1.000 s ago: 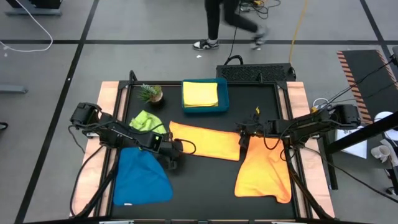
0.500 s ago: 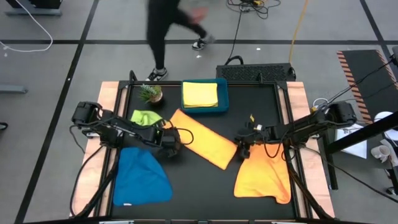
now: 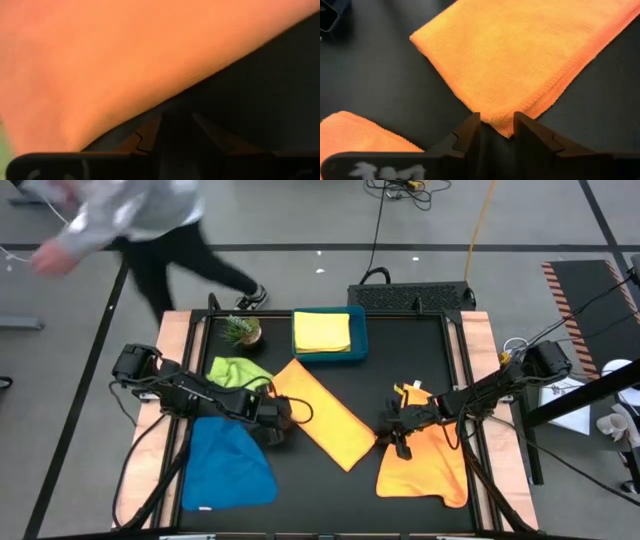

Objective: Fold microfiber towels
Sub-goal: Fold the top orange microfiber cloth

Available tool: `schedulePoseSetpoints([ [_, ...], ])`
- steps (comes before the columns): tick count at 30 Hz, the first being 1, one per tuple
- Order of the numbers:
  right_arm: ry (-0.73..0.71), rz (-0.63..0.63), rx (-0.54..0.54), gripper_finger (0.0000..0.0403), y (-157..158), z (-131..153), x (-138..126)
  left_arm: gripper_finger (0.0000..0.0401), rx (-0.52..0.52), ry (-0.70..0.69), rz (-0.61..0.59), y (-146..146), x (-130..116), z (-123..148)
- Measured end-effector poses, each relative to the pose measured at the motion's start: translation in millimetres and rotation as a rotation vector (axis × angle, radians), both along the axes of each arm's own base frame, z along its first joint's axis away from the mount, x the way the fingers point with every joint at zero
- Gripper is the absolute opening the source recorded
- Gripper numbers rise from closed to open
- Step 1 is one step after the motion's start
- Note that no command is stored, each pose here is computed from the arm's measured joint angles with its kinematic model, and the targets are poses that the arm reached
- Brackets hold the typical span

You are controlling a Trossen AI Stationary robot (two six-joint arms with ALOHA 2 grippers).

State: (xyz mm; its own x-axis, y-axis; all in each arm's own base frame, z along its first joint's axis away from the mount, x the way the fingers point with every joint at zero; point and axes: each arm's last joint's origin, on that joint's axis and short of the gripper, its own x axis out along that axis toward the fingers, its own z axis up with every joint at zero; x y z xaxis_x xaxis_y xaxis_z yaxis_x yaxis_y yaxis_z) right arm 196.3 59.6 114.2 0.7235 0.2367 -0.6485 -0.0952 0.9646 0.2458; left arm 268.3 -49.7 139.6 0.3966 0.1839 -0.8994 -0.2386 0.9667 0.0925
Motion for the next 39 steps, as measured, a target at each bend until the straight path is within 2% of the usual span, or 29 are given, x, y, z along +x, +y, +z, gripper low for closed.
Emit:
schedulePoseSetpoints([
  [2, 0.002, -0.004, -0.006, 0.0109, 0, 0, 0, 0.0097, -0.036, -0.076, -0.038, -8, 6, 3],
  [6, -0.014, -0.030, -0.044, 0.0109, -2, 0, 1, 0.0097, -0.080, -0.344, -0.177, -31, 25, 18],
  [11, -0.038, -0.058, -0.099, 0.0109, -8, 1, 3, 0.0097, -0.015, -0.596, -0.412, -61, 42, 25],
  [13, -0.042, -0.068, -0.107, 0.0109, -10, 1, 4, 0.0099, 0.013, -0.643, -0.465, -69, 51, 26],
  [18, -0.053, -0.086, -0.107, 0.0109, -14, 2, 5, 0.0129, 0.031, -0.606, -0.523, -85, 90, 11],
  [23, -0.060, -0.094, -0.101, 0.0109, -15, 3, 6, 0.0190, 0.066, -0.529, -0.591, -99, 124, -5],
  [26, -0.060, -0.096, -0.099, 0.0109, -15, 3, 6, 0.0229, 0.086, -0.466, -0.620, -105, 134, -4],
  [32, -0.060, -0.094, -0.099, 0.0109, -14, 3, 6, 0.0275, 0.093, -0.446, -0.636, -112, 136, 2],
  [36, -0.068, -0.093, -0.099, 0.0109, -14, 4, 7, 0.0275, 0.104, -0.414, -0.644, -116, 131, -3],
  [39, -0.074, -0.091, -0.100, 0.0109, -14, 4, 7, 0.0270, 0.185, -0.383, -0.613, -118, 129, -10],
])
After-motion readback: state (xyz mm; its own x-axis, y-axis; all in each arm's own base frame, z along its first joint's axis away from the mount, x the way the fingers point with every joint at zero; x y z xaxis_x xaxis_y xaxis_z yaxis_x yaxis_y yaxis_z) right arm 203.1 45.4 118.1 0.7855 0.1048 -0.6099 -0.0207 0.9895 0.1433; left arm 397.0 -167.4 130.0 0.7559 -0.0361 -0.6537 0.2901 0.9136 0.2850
